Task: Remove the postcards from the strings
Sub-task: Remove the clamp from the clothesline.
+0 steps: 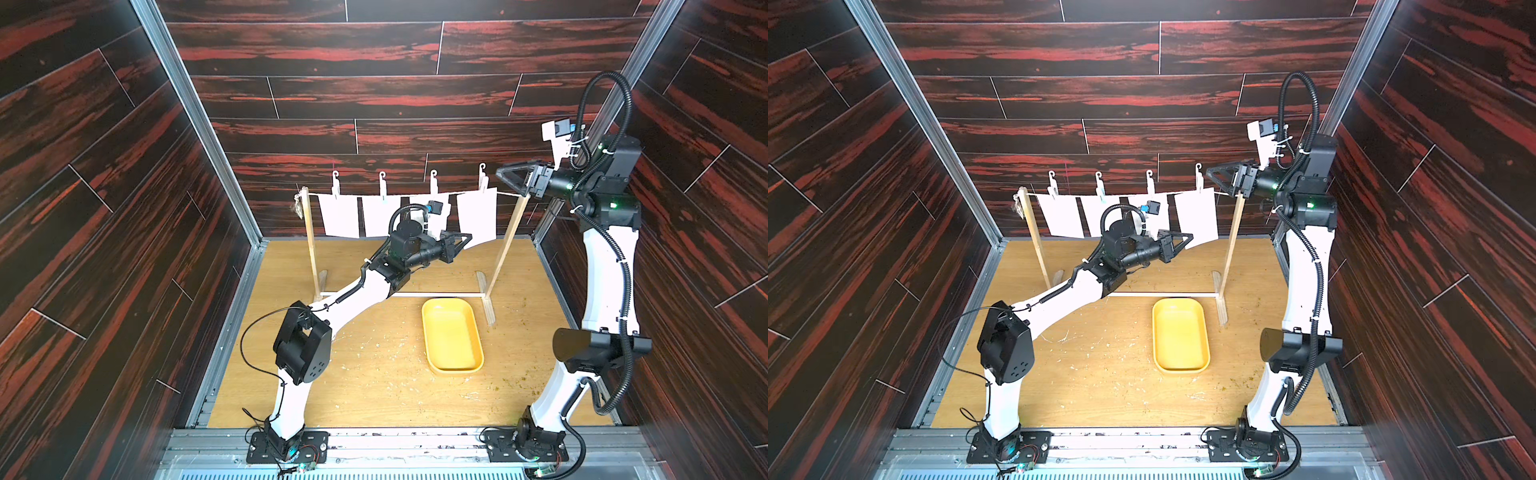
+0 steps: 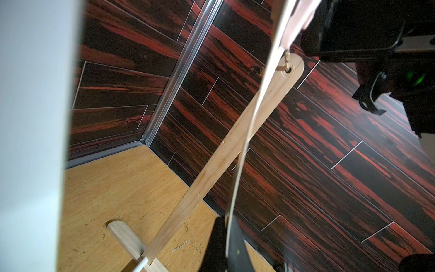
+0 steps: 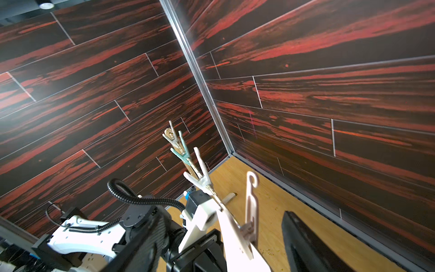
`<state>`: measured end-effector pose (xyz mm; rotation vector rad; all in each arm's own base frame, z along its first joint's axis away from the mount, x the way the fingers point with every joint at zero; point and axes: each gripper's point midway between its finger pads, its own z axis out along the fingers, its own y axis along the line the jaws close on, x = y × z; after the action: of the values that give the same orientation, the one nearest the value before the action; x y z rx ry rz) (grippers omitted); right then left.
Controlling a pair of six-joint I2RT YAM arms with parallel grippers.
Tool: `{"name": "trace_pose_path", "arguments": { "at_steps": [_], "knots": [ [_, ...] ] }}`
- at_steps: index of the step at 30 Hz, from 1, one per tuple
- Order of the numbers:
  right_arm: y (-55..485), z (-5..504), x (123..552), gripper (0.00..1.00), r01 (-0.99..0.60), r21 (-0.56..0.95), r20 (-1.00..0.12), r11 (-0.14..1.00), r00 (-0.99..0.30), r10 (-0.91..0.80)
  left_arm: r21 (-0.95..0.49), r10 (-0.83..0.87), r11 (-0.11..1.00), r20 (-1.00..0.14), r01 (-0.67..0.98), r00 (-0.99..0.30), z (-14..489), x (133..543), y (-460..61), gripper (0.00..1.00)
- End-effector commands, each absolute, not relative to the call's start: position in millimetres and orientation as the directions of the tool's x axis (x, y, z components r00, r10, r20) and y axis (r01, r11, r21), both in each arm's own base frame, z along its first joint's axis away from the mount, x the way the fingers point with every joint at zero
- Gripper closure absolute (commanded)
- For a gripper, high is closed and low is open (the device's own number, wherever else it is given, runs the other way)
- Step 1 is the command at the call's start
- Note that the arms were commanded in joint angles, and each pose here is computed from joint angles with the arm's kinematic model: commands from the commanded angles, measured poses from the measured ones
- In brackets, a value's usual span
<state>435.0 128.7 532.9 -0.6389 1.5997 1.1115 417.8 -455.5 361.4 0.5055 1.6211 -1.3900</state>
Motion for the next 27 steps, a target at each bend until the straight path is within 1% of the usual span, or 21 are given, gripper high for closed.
{"name": "trace_pose_path", "arguments": {
  "at_steps": [1, 10, 27],
  "knots": [
    [139, 520, 443, 0.18, -0.856, 0.361, -0.932, 0.369, -0.347, 0.105, -0.539, -0.273, 0.247, -0.836, 0.806, -0.476, 392, 412, -448, 1.0],
    [149, 512, 462, 0.16, -0.852, 0.378, -0.925, 0.361, -0.362, 0.116, -0.538, -0.264, 0.252, -0.838, 0.804, -0.478, 387, 414, -450, 1.0],
    [171, 495, 467, 0.16, -0.865, 0.396, -0.917, 0.308, -0.39, 0.084, -0.519, -0.242, 0.271, -0.852, 0.811, -0.464, 380, 416, -451, 1.0]
  ]
}}
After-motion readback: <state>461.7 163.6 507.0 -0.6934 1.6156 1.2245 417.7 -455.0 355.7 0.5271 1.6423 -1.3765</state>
